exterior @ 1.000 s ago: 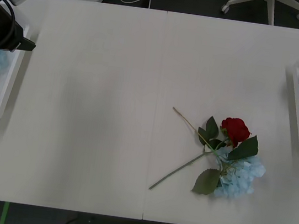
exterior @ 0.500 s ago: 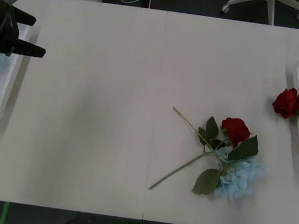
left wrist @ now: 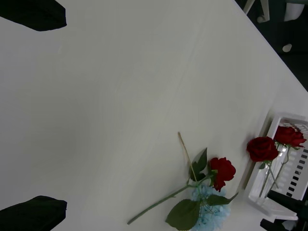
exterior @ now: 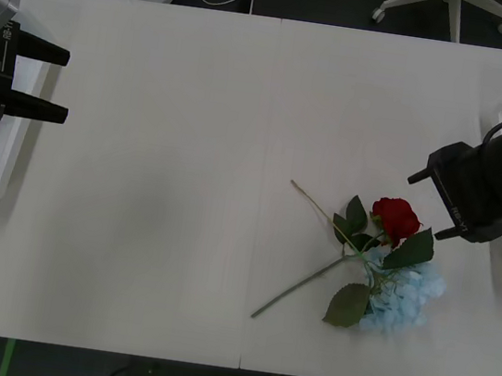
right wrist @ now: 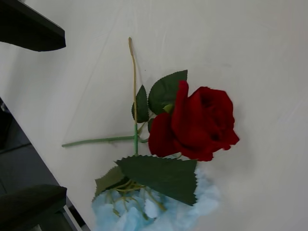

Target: Put the red flowers into the right box and the blue flowers into the left box

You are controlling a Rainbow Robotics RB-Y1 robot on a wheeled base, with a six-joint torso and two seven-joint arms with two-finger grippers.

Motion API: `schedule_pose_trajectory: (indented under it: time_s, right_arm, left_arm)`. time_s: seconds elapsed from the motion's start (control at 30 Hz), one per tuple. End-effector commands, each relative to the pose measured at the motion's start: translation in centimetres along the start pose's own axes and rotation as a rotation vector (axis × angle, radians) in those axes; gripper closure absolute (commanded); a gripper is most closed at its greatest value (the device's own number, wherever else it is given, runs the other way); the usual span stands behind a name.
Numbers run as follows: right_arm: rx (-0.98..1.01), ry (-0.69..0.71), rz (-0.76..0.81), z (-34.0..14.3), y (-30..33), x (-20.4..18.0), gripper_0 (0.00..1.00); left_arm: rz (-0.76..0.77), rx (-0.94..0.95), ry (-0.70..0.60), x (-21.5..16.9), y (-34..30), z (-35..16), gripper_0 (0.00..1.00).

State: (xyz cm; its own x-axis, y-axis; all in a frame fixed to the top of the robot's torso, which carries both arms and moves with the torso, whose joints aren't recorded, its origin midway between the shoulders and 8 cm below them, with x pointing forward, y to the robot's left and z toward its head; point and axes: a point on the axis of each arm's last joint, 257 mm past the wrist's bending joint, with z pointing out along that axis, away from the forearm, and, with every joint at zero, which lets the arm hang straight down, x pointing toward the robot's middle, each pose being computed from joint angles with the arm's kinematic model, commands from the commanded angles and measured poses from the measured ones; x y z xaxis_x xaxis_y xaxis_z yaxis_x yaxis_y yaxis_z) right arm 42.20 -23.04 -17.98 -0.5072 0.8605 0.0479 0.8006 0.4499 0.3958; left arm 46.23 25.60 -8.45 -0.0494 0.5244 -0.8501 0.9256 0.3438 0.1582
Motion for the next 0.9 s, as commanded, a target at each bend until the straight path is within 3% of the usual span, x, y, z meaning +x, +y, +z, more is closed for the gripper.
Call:
schedule_pose_trajectory:
  time_s: [0.03, 0.2, 0.43, 0.9]
  right_arm:
    - [-0.024, -0.035, 0.089, -0.9, 0.5, 2.0, 0.2]
    - [-0.02, -0.018, 0.269, 0.7, -0.2, 5.1, 0.19]
    - [-0.019, -0.04, 0.465, 4.5, -0.2, 6.4, 0.19]
    - [-0.002, -0.087, 0.613, 11.5, -0.3, 7.2, 0.19]
  left_arm:
    - [-0.07, 0.012, 0.029, 2.1, 0.1, -2.0, 0.0]
    - [-0.125, 0.033, 0.02, 2.6, 0.0, -2.7, 0.0]
    - [-0.128, 0.054, 0.011, 2.1, -0.5, -3.0, 0.0]
    - [-0.13, 0.059, -0.001, 1.8, -0.6, -3.0, 0.0]
